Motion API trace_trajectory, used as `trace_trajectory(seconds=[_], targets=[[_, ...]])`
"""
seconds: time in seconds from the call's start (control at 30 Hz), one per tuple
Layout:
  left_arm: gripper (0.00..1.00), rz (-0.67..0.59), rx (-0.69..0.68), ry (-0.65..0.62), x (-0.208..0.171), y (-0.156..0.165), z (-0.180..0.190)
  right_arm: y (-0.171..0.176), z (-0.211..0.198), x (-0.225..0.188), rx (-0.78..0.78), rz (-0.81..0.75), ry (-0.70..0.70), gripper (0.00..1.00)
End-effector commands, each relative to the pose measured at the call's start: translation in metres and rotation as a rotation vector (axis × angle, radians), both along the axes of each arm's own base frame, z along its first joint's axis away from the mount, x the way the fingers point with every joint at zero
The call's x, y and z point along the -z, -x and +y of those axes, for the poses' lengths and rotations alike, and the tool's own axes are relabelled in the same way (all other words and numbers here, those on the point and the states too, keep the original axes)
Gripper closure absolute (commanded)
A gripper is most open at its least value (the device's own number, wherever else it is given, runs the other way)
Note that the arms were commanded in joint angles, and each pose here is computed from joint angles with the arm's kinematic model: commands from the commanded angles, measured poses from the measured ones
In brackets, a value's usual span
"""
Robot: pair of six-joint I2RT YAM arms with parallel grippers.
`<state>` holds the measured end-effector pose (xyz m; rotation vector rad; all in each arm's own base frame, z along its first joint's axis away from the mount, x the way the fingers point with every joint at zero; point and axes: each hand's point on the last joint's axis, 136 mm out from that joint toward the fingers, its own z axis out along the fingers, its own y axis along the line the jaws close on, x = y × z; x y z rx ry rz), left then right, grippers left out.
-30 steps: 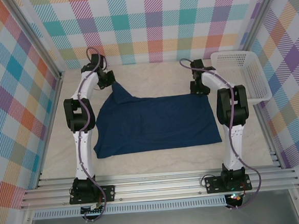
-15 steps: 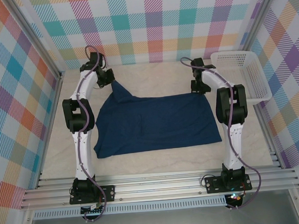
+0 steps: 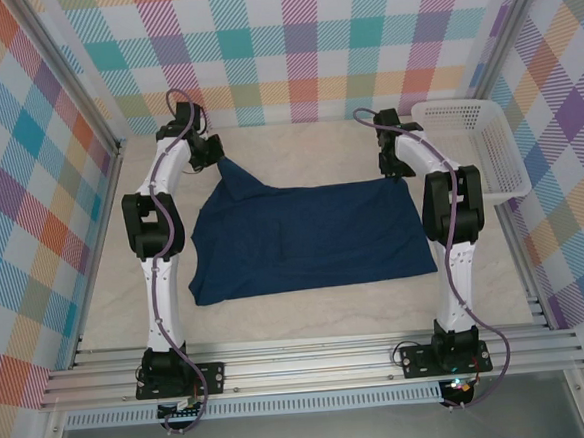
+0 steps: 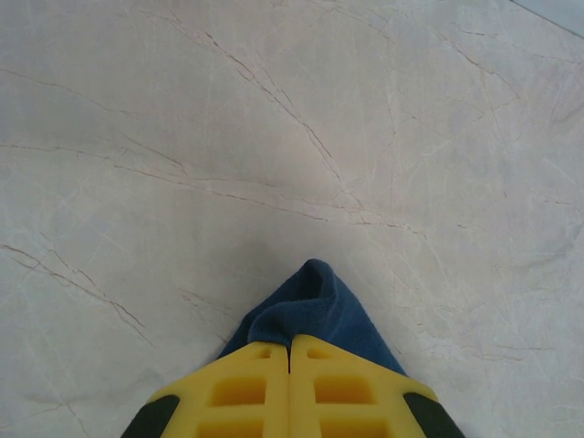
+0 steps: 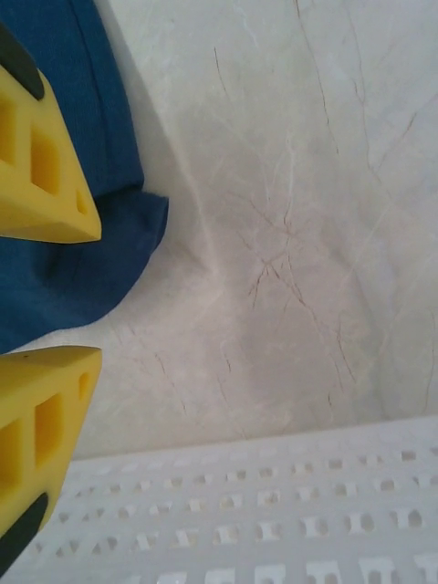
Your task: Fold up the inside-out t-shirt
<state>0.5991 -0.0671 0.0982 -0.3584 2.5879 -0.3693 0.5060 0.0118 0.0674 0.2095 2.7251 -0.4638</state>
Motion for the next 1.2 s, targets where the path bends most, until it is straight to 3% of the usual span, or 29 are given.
trace_trajectory(seconds=[0.0,0.43,0.83,1.03,1.17], targets=[[1.00,-0.058,0.003,-0.025,-0.034,0.001,0.007,0.004,-0.008,-0.022,-0.007,-0.019,0.042,0.64],[1.00,-0.054,0.007,-0.019,-0.031,0.002,0.006,0.008,0.014,0.026,0.001,0.083,-0.113,0.62],[1.00,-0.052,0.012,-0.020,-0.029,0.002,0.006,0.010,-0.001,0.051,0.029,0.148,-0.087,0.62],[1.00,-0.051,0.016,-0.019,-0.029,0.002,0.005,-0.002,0.003,0.048,-0.002,0.120,-0.104,0.68],[1.00,-0.053,0.015,-0.020,-0.030,0.002,0.005,-0.005,0.003,0.050,-0.008,0.139,-0.098,0.59]])
